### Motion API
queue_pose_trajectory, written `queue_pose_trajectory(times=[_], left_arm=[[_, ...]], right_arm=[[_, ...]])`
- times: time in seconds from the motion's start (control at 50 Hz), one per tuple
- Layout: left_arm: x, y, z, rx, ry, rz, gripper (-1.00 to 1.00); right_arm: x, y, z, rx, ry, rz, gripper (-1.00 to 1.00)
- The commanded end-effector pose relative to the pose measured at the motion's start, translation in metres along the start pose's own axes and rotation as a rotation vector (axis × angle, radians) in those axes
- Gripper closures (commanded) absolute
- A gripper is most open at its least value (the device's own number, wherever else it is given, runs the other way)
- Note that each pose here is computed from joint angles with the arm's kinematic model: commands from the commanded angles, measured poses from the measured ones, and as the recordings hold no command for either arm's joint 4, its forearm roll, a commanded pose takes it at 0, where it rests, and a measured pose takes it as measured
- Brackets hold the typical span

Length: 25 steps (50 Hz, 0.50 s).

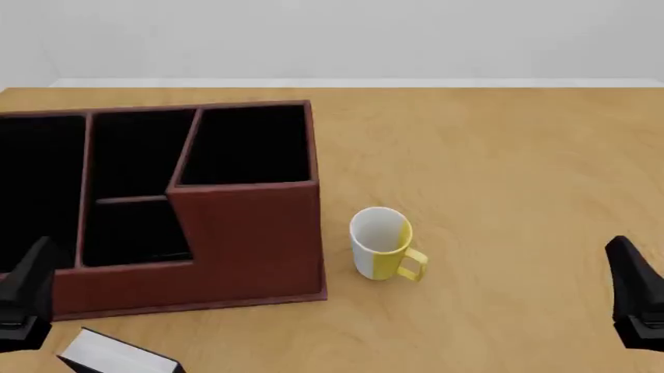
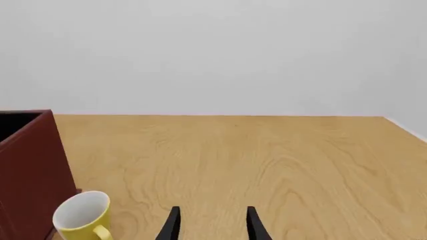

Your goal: Pick up the book and place it in the front compartment of the caddy.

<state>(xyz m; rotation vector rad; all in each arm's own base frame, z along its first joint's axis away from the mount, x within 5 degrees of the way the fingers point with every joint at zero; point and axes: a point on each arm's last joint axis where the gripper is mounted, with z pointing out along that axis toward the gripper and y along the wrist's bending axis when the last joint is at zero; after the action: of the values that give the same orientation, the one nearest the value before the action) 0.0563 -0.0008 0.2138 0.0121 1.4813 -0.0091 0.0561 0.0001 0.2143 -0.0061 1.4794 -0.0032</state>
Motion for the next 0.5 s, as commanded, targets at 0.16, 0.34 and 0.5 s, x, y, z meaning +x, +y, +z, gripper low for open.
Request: queue_pose_trajectory(times=[0.16,0.34,0.5], left_arm=[[-0.006,0.000,-0.001,0.001,-0.011,0.009,-1.00],[-0.051,-0.003,-0.008,0.070,-0.077,-0.046,-1.00],[-0.107,-0.004,-0.030,0.219,-0.122,0.077,-1.00]], right_arm=[[-0.001,0.000,0.000,0.002,0.005,0.016,-1.00],[0.001,0.000,0.002,0.004,0.015,0.025,-1.00],[0.001,0.000,0.004,0.007,0.023,0.035,-1.00]])
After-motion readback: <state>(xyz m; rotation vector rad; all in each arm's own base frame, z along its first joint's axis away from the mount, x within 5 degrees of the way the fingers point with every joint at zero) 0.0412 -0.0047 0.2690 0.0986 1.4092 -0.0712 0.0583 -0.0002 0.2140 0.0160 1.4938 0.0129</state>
